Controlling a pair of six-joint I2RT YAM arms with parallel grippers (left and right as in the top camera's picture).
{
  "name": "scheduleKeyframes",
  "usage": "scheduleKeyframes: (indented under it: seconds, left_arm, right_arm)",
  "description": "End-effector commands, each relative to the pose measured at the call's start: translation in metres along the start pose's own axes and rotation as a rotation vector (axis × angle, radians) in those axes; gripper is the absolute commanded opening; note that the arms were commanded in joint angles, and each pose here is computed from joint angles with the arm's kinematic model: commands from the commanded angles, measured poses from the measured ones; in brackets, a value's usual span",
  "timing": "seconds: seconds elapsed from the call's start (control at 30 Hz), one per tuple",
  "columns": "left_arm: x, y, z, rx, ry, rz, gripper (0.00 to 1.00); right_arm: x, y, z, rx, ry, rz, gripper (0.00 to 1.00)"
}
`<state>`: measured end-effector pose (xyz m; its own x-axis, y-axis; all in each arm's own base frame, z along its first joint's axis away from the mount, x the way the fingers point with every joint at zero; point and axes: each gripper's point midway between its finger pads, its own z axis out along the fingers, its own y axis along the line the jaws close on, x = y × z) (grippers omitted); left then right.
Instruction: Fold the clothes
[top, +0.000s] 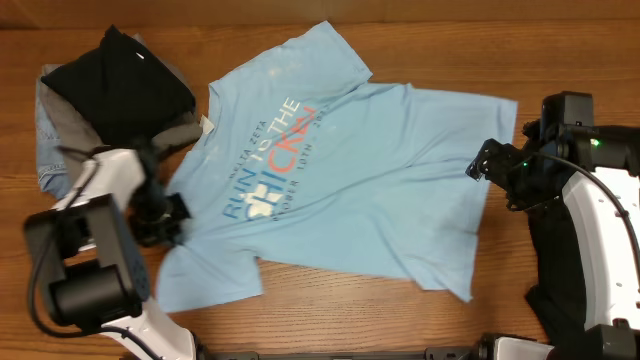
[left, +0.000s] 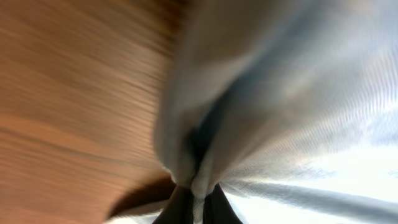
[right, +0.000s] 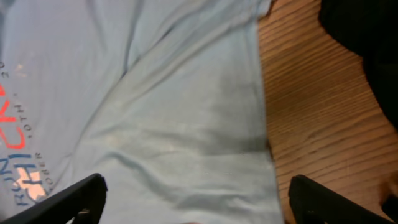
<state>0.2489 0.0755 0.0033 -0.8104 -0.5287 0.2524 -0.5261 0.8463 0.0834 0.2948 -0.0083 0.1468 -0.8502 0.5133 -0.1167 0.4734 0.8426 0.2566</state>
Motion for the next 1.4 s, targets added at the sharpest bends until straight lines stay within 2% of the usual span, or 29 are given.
scheduleKeyframes:
  seconds: [0.0,0.17,0.23,0.33,0.43,0.47,0.5,0.53,0.6,0.67,0.73,0.77,0.8,0.83,0.87,0.97,1.03,1.07,1.17,1.37]
  left_arm:
    - [-0.020,0.010,-0.016,0.082,-0.036,-0.045,0.04]
    - [-0.020,0.002,-0.017,0.130,-0.034,-0.007,0.10]
    - [-0.020,-0.002,-0.018,0.127,-0.038,0.010,0.16]
    - [-0.020,-0.006,-0.018,0.133,-0.039,0.022,0.28]
    - [-0.019,-0.012,-0.022,0.170,-0.035,0.050,0.32]
    - [-0.019,-0.014,-0.024,0.181,-0.035,0.055,0.33]
    - [-0.019,-0.016,-0.027,0.191,-0.035,0.067,0.35]
    - [-0.020,-0.017,-0.031,0.196,-0.035,0.072,0.37]
    - [-0.022,-0.017,-0.037,0.197,-0.040,0.080,0.39]
    - [-0.025,-0.021,-0.045,0.220,-0.056,0.115,0.44]
    - [-0.027,-0.025,-0.052,0.243,-0.062,0.122,0.46]
    - [-0.028,-0.027,-0.055,0.252,-0.065,0.129,0.46]
    - [-0.029,-0.029,-0.061,0.260,-0.069,0.136,0.47]
    - [-0.029,-0.030,-0.064,0.266,-0.073,0.146,0.47]
    - [-0.029,-0.033,-0.067,0.275,-0.075,0.153,0.47]
    - [-0.030,-0.045,-0.078,0.310,-0.089,0.188,0.48]
    - [-0.028,-0.069,-0.093,0.384,-0.109,0.274,0.48]
    - [-0.027,-0.077,-0.098,0.404,-0.115,0.303,0.48]
    - [-0.023,-0.095,-0.114,0.427,-0.139,0.378,0.48]
    - [-0.013,-0.126,-0.168,0.406,-0.221,0.508,0.48]
  right_arm:
    - [0.012,-0.013,0.025,0.052,0.076,0.051,0.90]
    - [0.054,-0.042,0.075,0.129,0.238,0.133,0.73]
    - [0.057,-0.043,0.088,0.107,0.229,0.131,0.73]
    - [0.061,-0.046,0.117,0.059,0.184,0.147,0.61]
    - [0.065,-0.050,0.130,0.052,0.163,0.170,0.48]
    - [0.068,-0.053,0.135,0.055,0.157,0.183,0.40]
    - [0.070,-0.057,0.136,0.072,0.155,0.198,0.38]
    - [0.073,-0.067,0.137,0.121,0.151,0.229,0.27]
    - [0.076,-0.084,0.134,0.206,0.148,0.280,0.14]
    - [0.077,-0.099,0.129,0.261,0.146,0.314,0.07]
    - [0.072,-0.105,0.123,0.271,0.145,0.346,0.07]
    - [0.066,-0.106,0.120,0.266,0.136,0.353,0.11]
    - [0.053,-0.106,0.111,0.256,0.120,0.342,0.31]
    - [0.041,-0.104,0.103,0.246,0.102,0.332,0.45]
    - [0.031,-0.102,0.097,0.235,0.083,0.320,0.54]
    - [-0.018,-0.068,0.073,0.087,-0.016,0.207,0.66]
    - [-0.067,-0.024,0.053,-0.122,-0.158,0.126,0.66]
    - [-0.077,-0.018,0.050,-0.156,-0.195,0.118,0.66]
    - [-0.104,-0.015,0.051,-0.172,-0.290,0.125,0.64]
    - [-0.147,-0.007,0.086,-0.241,-0.372,0.139,0.61]
